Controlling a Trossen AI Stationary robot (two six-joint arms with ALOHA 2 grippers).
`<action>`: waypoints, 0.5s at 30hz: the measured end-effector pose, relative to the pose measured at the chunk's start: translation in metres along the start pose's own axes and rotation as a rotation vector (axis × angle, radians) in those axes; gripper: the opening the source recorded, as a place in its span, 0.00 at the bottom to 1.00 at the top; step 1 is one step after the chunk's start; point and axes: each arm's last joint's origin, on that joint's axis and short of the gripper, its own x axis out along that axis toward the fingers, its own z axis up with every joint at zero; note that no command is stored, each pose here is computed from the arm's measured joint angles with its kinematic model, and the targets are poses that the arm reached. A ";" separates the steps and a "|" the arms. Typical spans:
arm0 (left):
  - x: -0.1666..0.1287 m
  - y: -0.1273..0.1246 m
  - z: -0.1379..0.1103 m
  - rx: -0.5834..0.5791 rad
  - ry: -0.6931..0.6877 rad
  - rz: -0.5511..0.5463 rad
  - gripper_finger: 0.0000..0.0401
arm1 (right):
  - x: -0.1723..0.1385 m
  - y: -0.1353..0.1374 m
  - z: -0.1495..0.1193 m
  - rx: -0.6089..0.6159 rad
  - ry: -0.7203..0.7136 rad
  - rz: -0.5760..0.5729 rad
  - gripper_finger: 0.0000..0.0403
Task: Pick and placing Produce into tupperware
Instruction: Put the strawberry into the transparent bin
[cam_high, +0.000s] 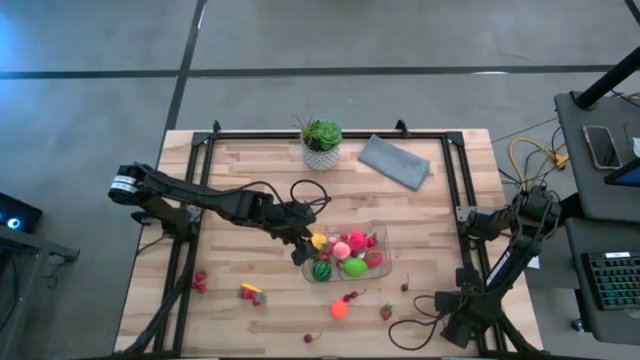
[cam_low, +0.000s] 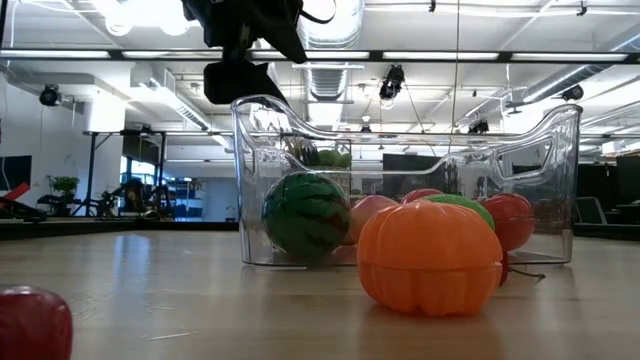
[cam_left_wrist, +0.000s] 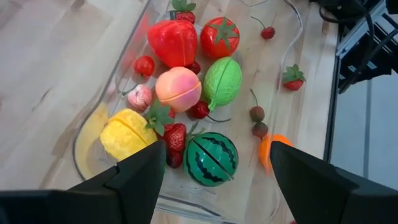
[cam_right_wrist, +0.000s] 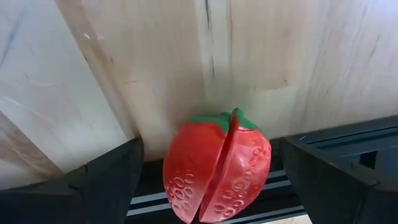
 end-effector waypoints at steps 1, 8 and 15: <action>0.000 0.000 0.000 0.000 0.000 -0.001 0.68 | 0.000 0.000 0.000 0.000 0.000 0.000 0.91; -0.001 -0.001 0.000 -0.007 0.001 -0.007 0.68 | 0.000 0.000 0.000 0.001 0.000 0.007 0.77; -0.001 -0.002 -0.001 -0.003 0.008 -0.016 0.68 | -0.005 0.002 0.001 0.044 -0.004 0.026 0.64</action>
